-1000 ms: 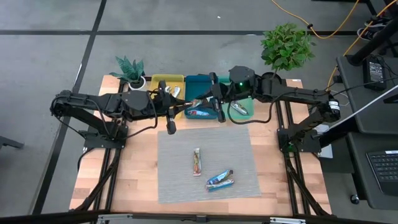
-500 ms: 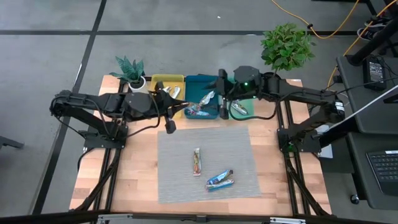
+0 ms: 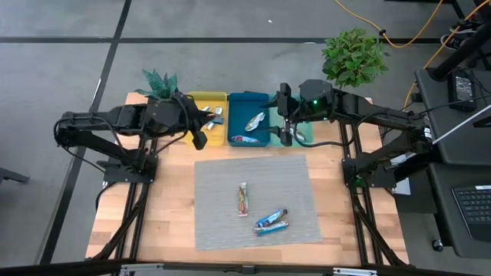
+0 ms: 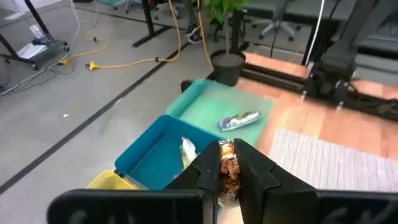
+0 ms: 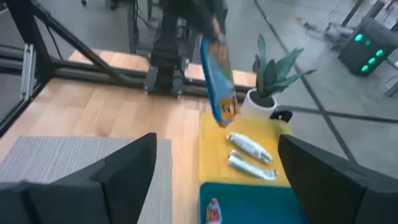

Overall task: Pick and place Granola Bars by type
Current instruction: Put the yellow granola bar into the yellow bin

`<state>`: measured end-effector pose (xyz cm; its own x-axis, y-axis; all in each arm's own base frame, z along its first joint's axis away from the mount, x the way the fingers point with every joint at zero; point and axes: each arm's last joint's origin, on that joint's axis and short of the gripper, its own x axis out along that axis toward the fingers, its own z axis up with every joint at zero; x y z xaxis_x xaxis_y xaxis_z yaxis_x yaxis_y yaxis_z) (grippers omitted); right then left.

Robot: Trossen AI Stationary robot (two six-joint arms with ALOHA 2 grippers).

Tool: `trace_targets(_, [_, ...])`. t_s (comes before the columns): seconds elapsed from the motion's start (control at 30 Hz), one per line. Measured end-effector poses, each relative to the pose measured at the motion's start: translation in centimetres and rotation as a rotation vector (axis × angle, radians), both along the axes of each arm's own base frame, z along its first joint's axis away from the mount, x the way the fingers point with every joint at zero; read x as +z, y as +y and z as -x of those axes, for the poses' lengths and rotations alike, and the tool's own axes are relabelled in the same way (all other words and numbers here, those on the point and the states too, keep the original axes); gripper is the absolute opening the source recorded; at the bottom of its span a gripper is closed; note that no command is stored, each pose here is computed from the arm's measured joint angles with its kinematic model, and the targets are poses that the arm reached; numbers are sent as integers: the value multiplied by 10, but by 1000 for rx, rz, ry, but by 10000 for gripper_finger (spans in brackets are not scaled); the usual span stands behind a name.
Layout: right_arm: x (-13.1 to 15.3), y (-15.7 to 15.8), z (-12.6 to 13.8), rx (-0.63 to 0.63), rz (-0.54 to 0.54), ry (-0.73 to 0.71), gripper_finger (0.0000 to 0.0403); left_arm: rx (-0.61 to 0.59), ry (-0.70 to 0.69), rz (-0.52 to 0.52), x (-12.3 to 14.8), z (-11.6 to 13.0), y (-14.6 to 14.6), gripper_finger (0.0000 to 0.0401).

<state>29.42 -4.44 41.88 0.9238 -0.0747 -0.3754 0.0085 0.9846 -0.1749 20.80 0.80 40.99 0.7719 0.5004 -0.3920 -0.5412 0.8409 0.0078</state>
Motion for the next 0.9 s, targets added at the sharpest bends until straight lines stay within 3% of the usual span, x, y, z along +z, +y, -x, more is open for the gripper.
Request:
trace_targets(0.33, [-7, 0, 3, 0, -8, 82, 336, 91, 26, 10, -1, 8, 24, 24])
trace_targets(0.57, [-8, 0, 3, 16, 26, 90, 336, 175, 76, 48, -6, 15, 55, 24])
trace_targets(0.9, [-9, 0, 4, 22, 35, 107, 336, 232, 219, 238, -28, 24, 104, 24])
